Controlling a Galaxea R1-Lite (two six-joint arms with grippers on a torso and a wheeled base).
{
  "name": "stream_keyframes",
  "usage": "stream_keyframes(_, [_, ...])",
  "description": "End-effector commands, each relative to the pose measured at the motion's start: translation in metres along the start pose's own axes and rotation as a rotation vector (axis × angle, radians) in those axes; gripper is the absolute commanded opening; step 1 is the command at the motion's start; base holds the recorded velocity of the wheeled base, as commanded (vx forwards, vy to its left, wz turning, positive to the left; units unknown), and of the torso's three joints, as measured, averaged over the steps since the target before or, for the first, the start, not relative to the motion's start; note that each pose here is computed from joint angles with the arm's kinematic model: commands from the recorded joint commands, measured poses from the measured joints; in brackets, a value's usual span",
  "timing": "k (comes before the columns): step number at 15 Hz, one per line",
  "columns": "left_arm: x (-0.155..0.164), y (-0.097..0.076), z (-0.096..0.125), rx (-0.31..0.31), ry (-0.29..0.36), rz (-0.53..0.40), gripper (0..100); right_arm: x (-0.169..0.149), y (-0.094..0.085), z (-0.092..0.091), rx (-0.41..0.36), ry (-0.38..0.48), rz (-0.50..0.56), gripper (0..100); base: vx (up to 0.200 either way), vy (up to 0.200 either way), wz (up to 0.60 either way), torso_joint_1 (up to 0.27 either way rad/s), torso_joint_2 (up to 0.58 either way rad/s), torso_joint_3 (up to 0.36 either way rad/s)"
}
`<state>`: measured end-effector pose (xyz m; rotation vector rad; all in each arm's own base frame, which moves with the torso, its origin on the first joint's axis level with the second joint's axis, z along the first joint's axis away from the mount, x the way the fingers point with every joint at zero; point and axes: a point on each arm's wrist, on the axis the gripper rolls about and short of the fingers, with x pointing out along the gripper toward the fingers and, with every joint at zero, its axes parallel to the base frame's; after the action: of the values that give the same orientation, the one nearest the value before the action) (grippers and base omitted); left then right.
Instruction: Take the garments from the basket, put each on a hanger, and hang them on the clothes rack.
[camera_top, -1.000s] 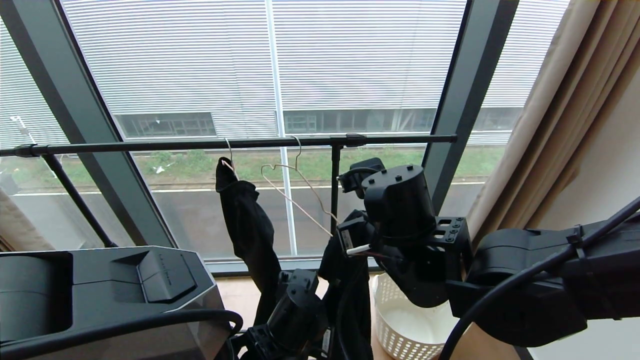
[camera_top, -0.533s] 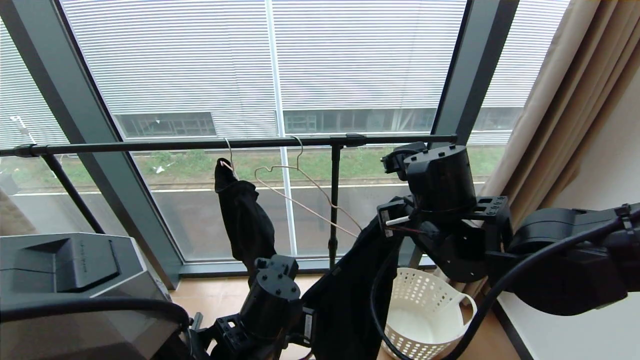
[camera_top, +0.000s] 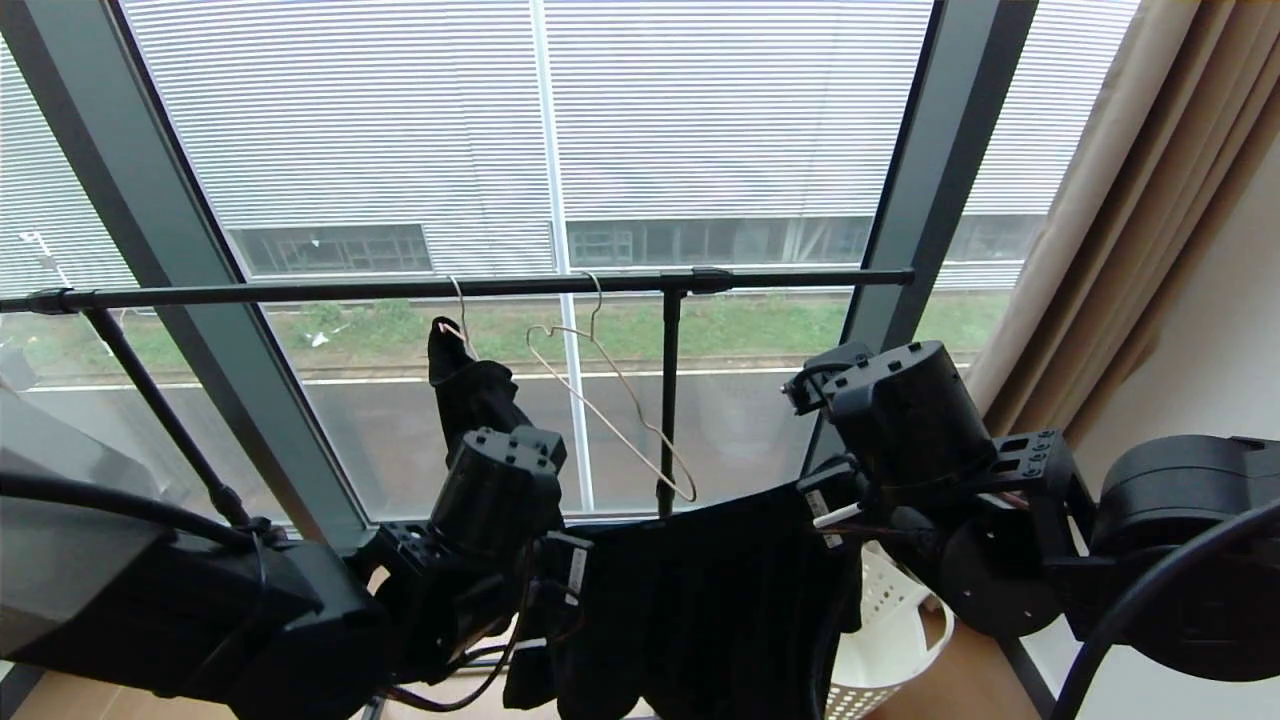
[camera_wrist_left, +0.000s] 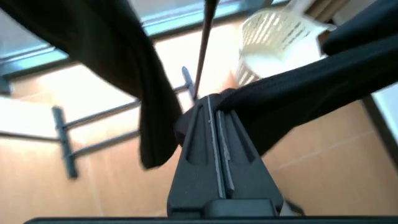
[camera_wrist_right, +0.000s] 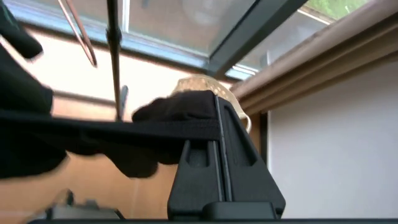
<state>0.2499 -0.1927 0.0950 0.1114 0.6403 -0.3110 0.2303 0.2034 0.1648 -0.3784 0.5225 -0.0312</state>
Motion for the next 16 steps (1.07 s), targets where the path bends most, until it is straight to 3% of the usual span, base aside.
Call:
stream_keyframes(1, [-0.021, -0.003, 0.043, 0.007, -0.069, -0.016, 0, -0.007, -0.004, 0.003, 0.004, -0.007, 0.004, 0, 0.0, 0.0, 0.0, 0.0, 0.0, 0.0])
stream_keyframes(4, [-0.026, -0.008, 0.06, 0.041, -0.068, -0.022, 0, 0.0, 0.001, 0.003, 0.006, 0.006, 0.001, 0, 0.0, 0.0, 0.0, 0.0, 0.0, 0.0])
stream_keyframes(10, [-0.039, -0.007, 0.057, 0.055, -0.075, -0.024, 0, 0.0, -0.003, 0.008, 0.022, 0.001, -0.007, 0, 0.0, 0.0, 0.0, 0.0, 0.0, 0.0])
stream_keyframes(13, [-0.04, 0.0, 0.07, 0.075, -0.111, -0.012, 0, -0.016, -0.017, 0.003, -0.03, 0.05, -0.011, 0, 0.0, 0.0, 0.0, 0.0, 0.0, 0.0])
stream_keyframes(16, [-0.037, -0.003, 0.089, 0.077, -0.166, -0.024, 0, -0.046, -0.009, -0.002, -0.132, 0.065, 0.057, 0, 0.0, 0.0, 0.0, 0.0, 0.0, 0.0])
